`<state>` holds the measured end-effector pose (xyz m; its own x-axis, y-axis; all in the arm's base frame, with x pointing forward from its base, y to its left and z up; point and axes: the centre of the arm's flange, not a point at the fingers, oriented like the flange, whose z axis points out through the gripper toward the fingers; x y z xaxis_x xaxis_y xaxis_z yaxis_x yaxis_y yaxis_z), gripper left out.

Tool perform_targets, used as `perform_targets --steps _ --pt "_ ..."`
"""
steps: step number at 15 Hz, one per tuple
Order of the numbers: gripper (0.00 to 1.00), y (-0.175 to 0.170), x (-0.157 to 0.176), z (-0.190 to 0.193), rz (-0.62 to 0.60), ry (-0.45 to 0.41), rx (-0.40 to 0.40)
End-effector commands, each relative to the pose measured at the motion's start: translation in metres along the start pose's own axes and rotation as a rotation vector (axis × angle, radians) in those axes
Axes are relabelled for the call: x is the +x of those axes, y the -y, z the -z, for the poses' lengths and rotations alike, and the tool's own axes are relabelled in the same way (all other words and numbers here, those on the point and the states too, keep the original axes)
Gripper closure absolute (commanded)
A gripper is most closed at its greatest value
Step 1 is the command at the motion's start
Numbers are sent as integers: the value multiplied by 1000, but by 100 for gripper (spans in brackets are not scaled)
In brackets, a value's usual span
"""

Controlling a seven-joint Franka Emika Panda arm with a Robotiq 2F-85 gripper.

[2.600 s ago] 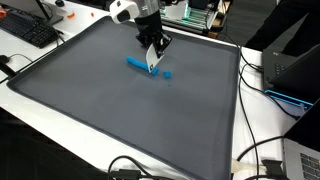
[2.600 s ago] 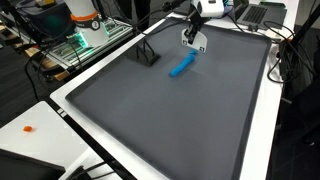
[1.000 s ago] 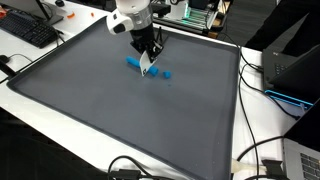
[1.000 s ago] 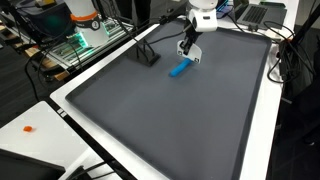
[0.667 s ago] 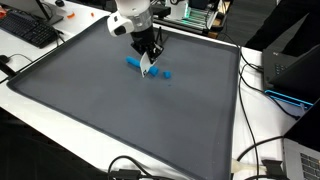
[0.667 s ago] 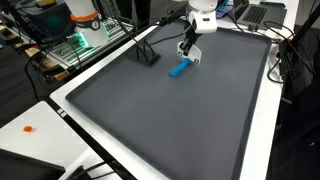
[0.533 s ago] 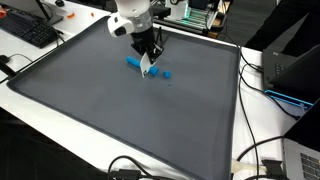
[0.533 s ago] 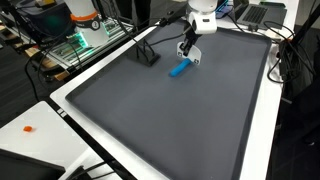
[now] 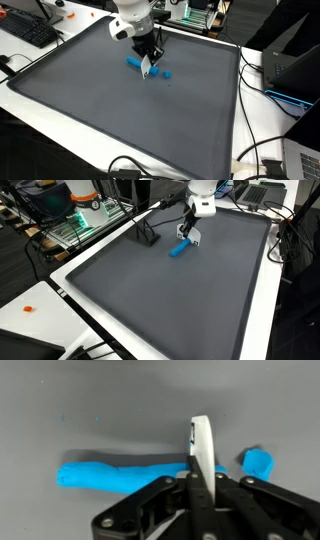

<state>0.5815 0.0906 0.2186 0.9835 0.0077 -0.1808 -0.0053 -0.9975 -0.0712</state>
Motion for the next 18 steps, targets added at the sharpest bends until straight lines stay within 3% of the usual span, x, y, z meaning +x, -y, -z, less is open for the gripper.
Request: perform_targets --steps 1,9,18 --pt "99 3 -1 -23 18 18 20" --pt "99 9 -5 -10 35 14 72" --pt "99 5 -6 17 35 -25 25"
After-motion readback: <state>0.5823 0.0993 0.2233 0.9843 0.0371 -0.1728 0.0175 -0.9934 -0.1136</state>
